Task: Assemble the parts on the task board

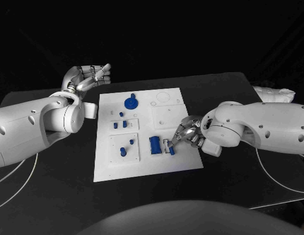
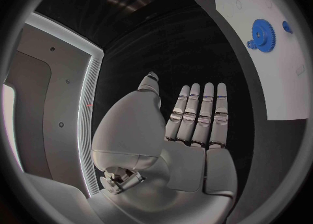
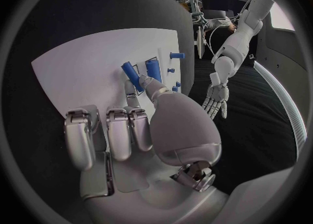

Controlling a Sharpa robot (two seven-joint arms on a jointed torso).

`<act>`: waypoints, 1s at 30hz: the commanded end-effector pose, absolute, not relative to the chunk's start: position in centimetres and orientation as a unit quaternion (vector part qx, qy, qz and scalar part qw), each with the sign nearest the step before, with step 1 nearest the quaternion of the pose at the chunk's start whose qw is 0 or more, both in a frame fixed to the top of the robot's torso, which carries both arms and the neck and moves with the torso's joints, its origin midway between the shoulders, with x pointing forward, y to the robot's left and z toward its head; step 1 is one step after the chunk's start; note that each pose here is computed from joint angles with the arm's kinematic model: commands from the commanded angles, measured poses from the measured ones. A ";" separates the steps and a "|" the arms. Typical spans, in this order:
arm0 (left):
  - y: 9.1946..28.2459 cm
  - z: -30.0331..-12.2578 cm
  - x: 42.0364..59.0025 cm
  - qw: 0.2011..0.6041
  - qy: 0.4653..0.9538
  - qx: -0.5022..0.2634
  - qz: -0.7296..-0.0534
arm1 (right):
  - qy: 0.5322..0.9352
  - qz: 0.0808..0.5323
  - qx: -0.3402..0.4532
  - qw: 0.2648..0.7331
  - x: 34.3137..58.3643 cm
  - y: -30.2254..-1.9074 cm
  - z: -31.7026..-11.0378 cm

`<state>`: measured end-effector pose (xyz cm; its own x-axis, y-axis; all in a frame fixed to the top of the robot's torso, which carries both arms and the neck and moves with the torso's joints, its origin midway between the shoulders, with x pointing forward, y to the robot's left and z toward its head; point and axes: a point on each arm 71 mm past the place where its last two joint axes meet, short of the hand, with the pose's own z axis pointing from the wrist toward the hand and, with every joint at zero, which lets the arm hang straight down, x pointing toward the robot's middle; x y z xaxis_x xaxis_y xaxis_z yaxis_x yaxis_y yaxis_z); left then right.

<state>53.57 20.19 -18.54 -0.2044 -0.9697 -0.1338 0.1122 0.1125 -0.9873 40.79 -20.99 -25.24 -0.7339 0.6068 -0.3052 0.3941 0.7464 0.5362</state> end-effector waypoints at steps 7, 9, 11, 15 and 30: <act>19.9 -18.4 53.5 0.495 0.555 -0.381 -0.550 | 0.907 0.223 0.270 0.235 40.7 -20.9 -25.3; 19.9 -18.4 53.5 0.495 0.555 -0.381 -0.550 | 0.907 0.223 0.270 0.235 40.7 -20.9 -25.3; 19.9 -18.4 53.5 0.495 0.555 -0.380 -0.550 | 0.906 0.223 0.270 0.235 40.7 -20.8 -25.3; 19.9 -18.4 53.5 0.495 0.555 -0.381 -0.550 | 0.906 0.225 0.270 0.236 40.7 -20.8 -25.3; 19.9 -18.4 53.5 0.494 0.556 -0.380 -0.550 | 0.906 0.225 0.269 0.237 40.8 -20.5 -25.3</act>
